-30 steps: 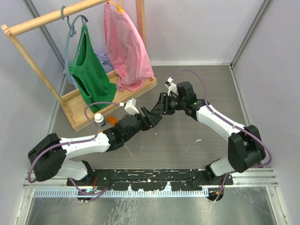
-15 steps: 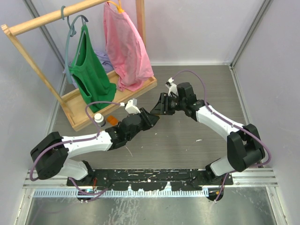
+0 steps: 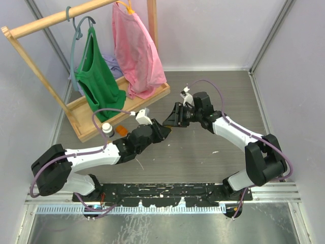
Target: Sort the pills into containers
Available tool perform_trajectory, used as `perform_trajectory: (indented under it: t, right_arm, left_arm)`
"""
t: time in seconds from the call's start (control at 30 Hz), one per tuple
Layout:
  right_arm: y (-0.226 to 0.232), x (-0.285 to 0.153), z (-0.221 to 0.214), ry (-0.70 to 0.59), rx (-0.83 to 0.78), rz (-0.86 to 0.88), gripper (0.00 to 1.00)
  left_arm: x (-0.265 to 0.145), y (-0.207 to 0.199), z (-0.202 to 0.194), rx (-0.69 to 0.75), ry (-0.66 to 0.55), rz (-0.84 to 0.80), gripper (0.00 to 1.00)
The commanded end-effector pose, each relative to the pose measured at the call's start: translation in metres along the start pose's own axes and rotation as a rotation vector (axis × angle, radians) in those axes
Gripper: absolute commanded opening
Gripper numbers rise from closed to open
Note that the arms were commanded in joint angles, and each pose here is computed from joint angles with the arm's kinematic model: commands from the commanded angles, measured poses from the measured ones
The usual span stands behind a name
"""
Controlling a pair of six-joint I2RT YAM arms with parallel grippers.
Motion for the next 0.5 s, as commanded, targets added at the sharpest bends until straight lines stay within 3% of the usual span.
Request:
perform_trajectory:
  t: [0.0, 0.47]
  right_arm:
    - [0.034, -0.014, 0.004, 0.001, -0.013, 0.165, 0.11]
    - [0.031, -0.018, 0.0, 0.0, 0.056, 0.225, 0.12]
  left_arm:
    - [-0.005, 0.002, 0.016, 0.038, -0.068, -0.009, 0.0]
    - [-0.016, 0.004, 0.025, 0.077, -0.084, -0.067, 0.0]
Point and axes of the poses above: each gripper's point midway between its finger pads, its own x axis out along the fingers, its own y axis along the line the jaws close on, z = x × y, the point moved 3 cm from there along -x, back along the fingers, and after that the axes turned 1 degree about x, right-handed, at the moved point
